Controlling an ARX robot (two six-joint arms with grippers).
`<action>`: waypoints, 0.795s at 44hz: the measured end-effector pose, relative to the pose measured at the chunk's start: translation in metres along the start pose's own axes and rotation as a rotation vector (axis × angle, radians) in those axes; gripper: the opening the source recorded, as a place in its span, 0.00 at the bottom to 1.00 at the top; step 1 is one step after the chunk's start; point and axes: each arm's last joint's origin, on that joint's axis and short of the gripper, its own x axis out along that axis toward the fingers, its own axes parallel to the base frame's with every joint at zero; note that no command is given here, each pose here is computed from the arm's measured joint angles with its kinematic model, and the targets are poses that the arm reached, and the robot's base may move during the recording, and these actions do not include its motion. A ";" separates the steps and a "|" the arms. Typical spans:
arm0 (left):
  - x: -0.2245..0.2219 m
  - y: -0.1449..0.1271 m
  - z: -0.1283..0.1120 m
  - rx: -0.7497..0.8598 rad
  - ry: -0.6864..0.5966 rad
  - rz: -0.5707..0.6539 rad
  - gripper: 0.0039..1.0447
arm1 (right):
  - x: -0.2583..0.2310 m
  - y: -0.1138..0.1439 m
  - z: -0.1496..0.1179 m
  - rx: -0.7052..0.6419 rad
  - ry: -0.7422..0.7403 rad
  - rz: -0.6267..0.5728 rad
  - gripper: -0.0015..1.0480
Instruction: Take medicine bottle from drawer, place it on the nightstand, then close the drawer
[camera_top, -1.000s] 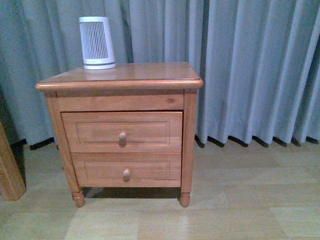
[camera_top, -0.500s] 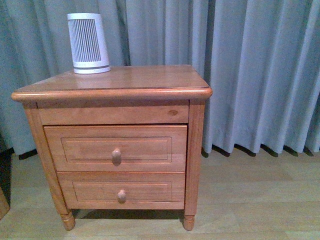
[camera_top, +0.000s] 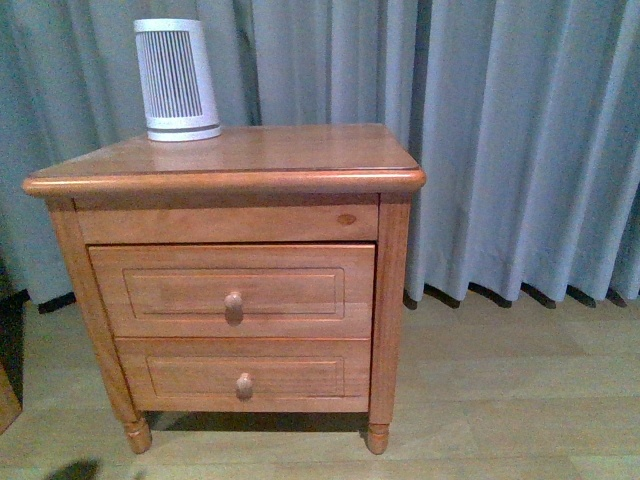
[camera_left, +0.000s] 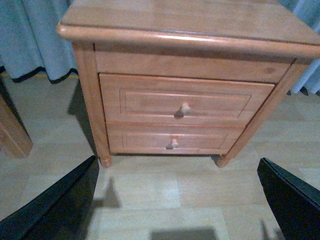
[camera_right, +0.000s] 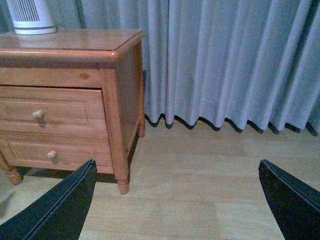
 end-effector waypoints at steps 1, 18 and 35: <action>0.007 0.000 0.003 0.003 -0.005 -0.001 0.94 | 0.000 0.000 0.000 0.000 0.000 0.000 0.93; 0.156 -0.017 -0.025 -0.006 0.051 0.062 0.94 | 0.000 0.000 0.000 0.000 0.000 0.000 0.93; 0.228 -0.041 -0.082 -0.164 0.023 0.145 0.94 | 0.000 0.000 0.000 0.000 0.000 0.000 0.93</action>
